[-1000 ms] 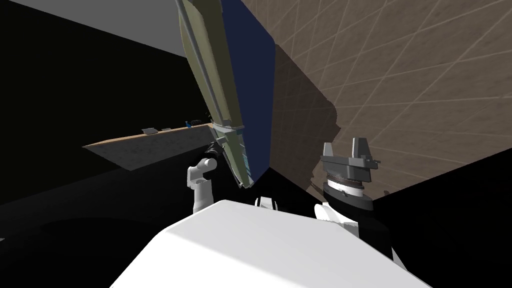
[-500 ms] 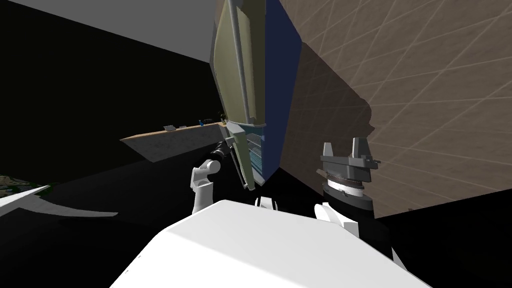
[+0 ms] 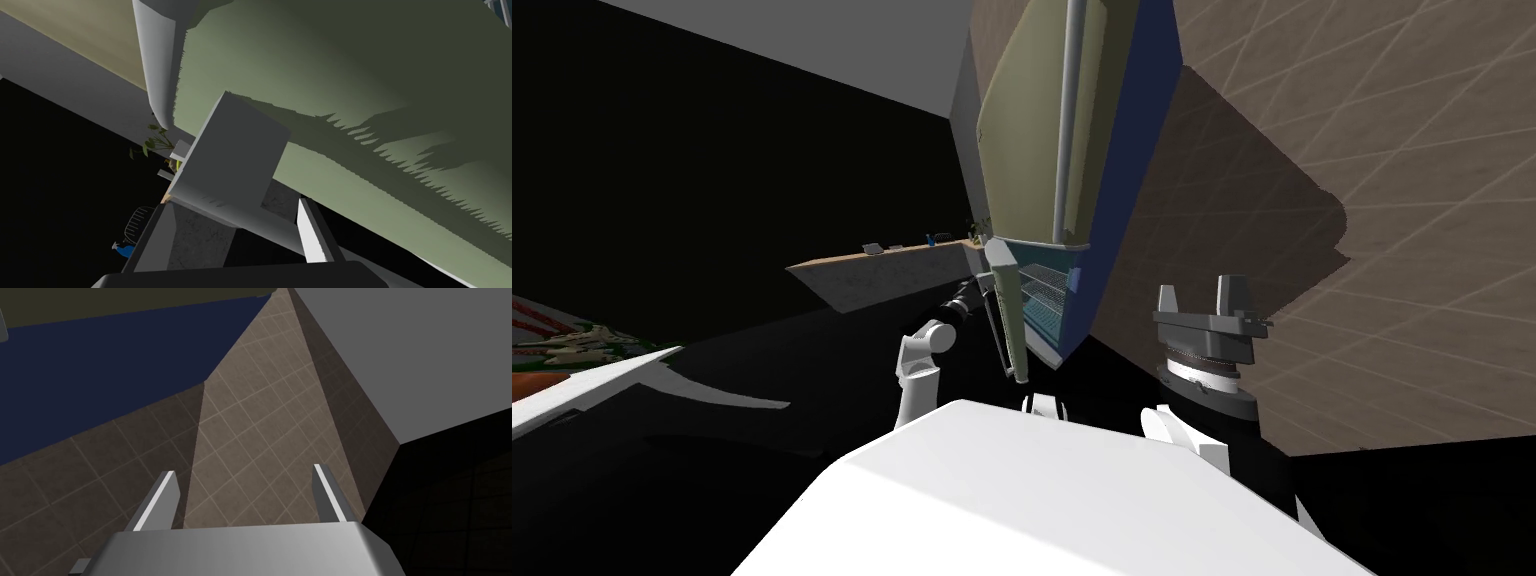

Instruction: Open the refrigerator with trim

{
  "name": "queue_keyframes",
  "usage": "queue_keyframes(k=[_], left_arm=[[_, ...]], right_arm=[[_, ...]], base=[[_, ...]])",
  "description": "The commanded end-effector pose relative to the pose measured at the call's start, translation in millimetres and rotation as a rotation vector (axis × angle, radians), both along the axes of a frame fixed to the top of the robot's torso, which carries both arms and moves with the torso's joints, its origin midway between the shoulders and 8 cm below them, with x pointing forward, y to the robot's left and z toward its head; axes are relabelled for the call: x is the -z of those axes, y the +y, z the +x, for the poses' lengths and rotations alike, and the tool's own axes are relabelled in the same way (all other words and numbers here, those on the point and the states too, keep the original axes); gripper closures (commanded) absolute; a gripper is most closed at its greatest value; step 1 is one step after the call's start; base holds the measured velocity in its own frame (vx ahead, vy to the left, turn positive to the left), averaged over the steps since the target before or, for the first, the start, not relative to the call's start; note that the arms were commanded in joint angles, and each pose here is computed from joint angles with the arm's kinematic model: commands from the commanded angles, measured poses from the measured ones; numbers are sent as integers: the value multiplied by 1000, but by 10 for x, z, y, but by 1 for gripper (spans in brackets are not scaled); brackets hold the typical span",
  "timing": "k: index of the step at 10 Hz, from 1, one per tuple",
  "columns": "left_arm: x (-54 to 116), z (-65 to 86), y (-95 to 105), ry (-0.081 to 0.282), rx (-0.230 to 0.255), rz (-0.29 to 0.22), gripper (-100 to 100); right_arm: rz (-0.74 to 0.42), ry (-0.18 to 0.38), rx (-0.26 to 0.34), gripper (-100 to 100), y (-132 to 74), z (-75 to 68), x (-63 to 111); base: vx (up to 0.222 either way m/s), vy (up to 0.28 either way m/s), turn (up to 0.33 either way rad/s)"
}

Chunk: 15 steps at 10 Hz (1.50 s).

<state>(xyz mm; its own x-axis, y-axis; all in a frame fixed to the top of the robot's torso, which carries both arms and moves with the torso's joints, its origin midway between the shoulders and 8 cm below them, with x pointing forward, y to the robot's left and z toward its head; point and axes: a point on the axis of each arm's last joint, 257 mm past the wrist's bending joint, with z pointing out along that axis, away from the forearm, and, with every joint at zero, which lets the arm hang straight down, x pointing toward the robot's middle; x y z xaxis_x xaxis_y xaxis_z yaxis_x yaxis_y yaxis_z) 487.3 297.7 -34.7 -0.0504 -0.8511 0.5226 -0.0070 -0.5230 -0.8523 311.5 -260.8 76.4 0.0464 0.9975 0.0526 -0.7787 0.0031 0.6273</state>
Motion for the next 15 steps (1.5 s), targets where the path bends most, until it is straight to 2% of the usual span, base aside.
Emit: queue_keyframes(k=[1,2,4,5,7,10,12,13,14,15], left_arm=[[-20,4,-194,-6,55,2,100],[-20,4,-194,-6,55,2,100],[-34,-3,-387,-11,111,4,100],[-34,-3,-387,-11,111,4,100],[-43,-19,-578,-15,166,4,100],[-45,-31,-673,-16,193,4,100],[-45,-62,-862,-17,248,3,100],[-45,-62,-862,-17,248,3,100],[-43,-81,-955,-18,275,3,100],[-6,-67,-914,-6,264,2,100]], right_arm=[[0,0,0,0,0,0,-1],[0,0,0,0,0,0,-1],[0,0,0,0,0,0,0],[-1,0,0,0,0,0,0],[0,0,0,0,0,0,0],[0,0,0,0,0,0,0],[0,0,0,0,0,0,0],[0,0,0,0,0,0,0],[0,0,0,0,-1,0,0],[0,0,0,0,0,-1,0]], base=[[-24,366,-160],[-25,335,-47],[-39,402,-107],[-66,350,-74],[-79,373,-115],[-25,316,-74],[-56,349,-115],[-26,343,-91],[-6,355,-97],[-3,178,-38]])
